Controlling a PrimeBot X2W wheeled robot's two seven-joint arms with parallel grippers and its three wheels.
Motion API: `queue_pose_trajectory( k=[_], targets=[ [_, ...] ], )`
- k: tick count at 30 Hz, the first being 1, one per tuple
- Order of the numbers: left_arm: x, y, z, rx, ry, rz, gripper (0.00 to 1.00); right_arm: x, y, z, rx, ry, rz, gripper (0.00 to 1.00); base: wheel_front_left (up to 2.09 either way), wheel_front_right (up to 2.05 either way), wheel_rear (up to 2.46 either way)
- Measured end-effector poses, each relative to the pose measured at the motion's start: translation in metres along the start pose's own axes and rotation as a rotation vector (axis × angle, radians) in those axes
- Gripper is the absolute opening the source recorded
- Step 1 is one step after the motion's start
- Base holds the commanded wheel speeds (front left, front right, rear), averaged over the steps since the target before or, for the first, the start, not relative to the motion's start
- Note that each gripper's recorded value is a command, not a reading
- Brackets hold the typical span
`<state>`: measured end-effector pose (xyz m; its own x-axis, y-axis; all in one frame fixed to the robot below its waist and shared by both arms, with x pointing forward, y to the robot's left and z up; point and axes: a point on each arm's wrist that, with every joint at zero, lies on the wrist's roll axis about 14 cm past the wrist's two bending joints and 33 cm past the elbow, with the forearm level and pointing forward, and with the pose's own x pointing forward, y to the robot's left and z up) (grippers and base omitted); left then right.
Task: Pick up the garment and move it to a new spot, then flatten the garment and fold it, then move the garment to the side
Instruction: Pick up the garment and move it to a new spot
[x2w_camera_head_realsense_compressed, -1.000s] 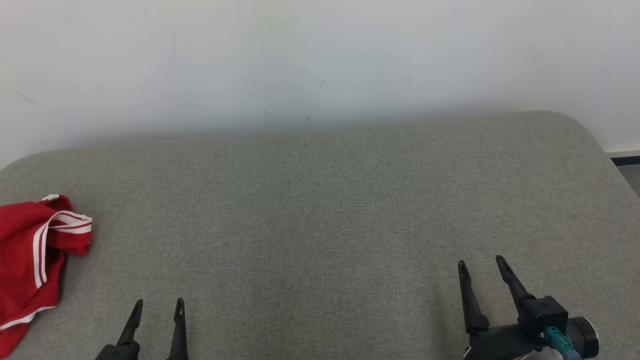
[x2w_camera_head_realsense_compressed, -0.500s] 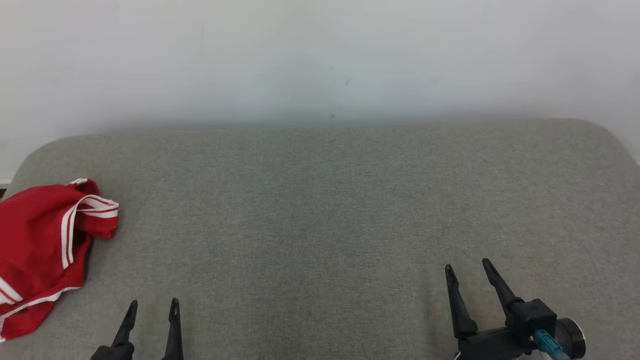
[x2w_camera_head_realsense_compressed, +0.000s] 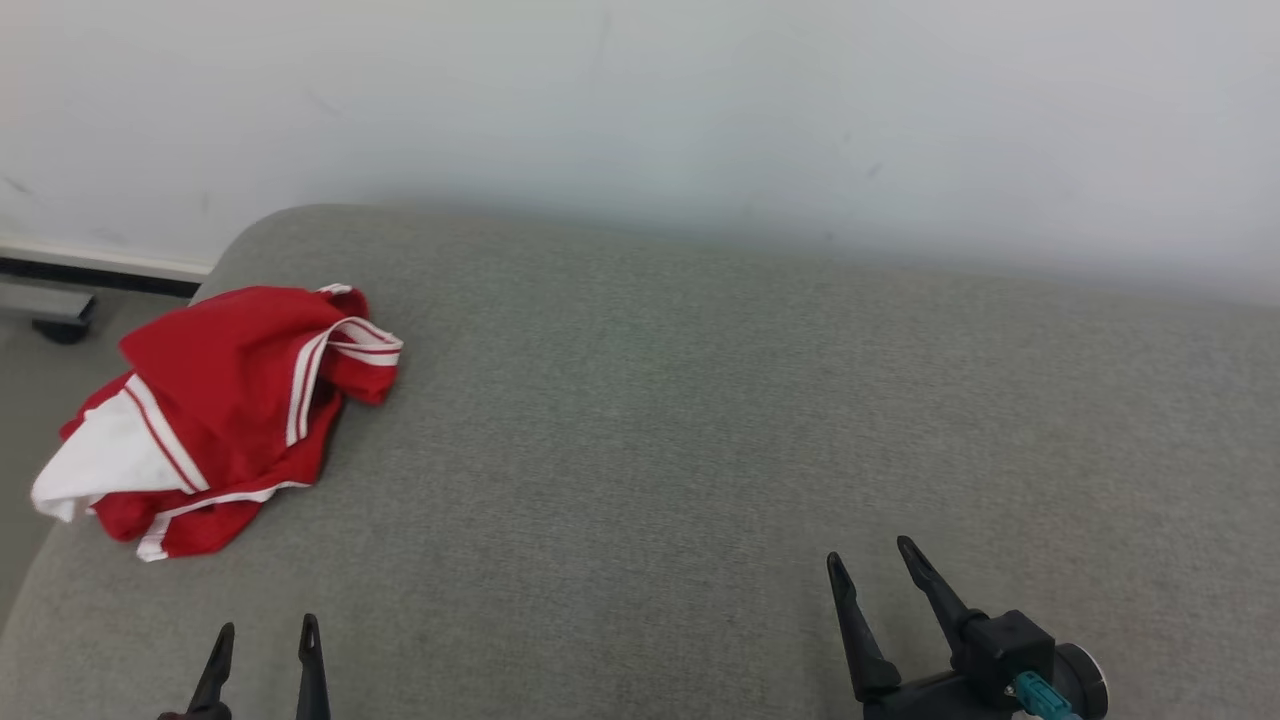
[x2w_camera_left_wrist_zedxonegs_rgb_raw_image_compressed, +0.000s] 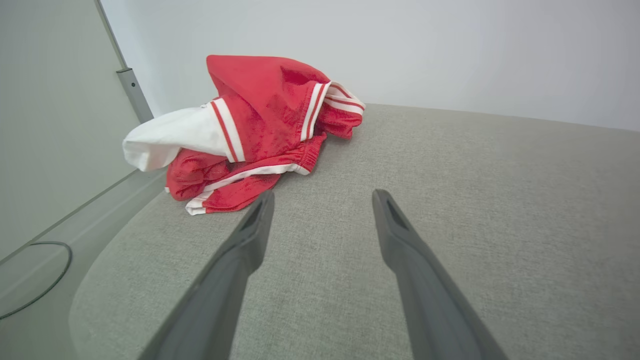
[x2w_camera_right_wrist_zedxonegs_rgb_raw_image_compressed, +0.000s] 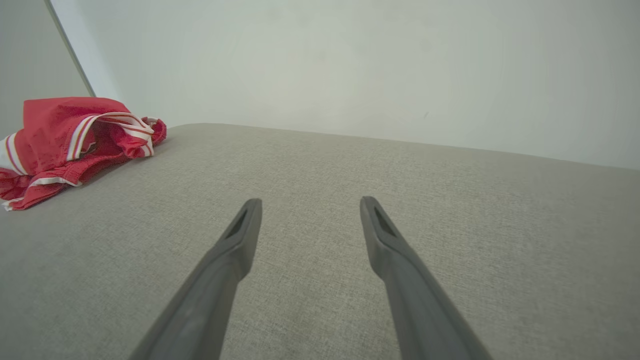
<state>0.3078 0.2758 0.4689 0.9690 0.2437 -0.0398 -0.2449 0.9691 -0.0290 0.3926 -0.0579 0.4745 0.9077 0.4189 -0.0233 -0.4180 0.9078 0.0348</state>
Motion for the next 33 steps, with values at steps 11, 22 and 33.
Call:
queue_pose_trajectory(
  k=[11, 22, 33],
  targets=[
    [-0.052, 0.075, -0.007, -0.009, 0.018, 0.247, 1.0, 0.029, 0.083, -0.006, 0.015, 0.024, 0.257, 1.0, 0.0, 0.0, 0.0],
    [-0.072, 0.098, -0.014, -0.011, 0.041, 0.334, 1.0, 0.038, 0.102, -0.011, 0.014, 0.04, 0.333, 1.0, 0.0, 0.0, 0.0],
    [-0.027, 0.095, -0.006, -0.077, 0.02, 0.335, 1.0, 0.047, 0.073, -0.028, 0.019, 0.071, 0.285, 1.0, 0.0, 0.0, 0.0]
  ],
)
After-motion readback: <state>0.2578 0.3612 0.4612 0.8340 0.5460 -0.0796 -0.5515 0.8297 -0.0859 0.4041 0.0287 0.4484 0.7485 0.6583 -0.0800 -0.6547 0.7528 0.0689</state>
